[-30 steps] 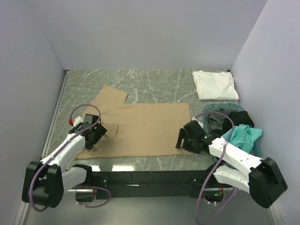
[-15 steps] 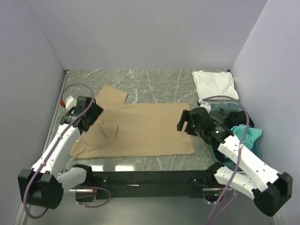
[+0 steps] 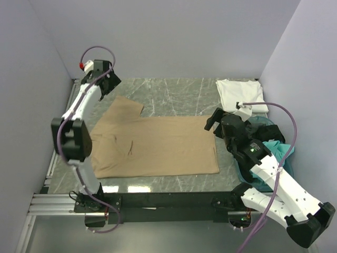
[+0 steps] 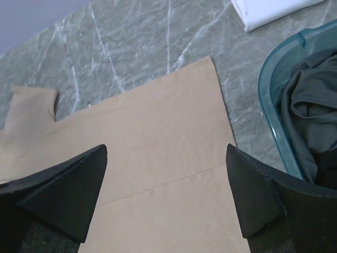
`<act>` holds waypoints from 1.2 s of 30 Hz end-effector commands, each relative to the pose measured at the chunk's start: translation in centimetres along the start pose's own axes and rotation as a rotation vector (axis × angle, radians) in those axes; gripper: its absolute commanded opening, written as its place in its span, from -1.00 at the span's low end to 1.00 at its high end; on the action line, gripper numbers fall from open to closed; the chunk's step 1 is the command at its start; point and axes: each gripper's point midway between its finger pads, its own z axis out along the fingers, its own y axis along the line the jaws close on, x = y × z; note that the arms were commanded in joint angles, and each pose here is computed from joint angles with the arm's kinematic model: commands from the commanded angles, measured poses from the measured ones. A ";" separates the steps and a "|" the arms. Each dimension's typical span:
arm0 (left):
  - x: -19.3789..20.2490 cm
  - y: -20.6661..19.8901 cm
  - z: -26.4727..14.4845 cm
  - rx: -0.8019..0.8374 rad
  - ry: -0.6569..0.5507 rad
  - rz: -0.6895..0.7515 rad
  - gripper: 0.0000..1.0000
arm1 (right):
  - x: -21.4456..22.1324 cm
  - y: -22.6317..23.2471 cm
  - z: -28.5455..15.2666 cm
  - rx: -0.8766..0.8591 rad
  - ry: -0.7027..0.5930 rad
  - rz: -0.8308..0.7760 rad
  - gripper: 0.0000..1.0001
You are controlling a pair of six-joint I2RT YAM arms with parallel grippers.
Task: Fold and stack the t-shirts
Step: Fold the tshirt
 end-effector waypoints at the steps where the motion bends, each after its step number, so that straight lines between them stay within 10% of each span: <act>1: -1.1 -1.6 4.3 -0.010 0.036 0.090 0.99 | -1.1 -0.4 0.8 0.049 -0.067 0.041 1.00; 19: 5.8 -1.4 16.1 -0.020 0.199 0.247 0.95 | 4.3 -2.4 4.0 0.182 0.128 -0.098 1.00; 36: 6.7 -0.2 16.9 -0.119 0.159 0.416 -0.09 | 5.9 -3.0 4.6 0.186 0.160 -0.114 1.00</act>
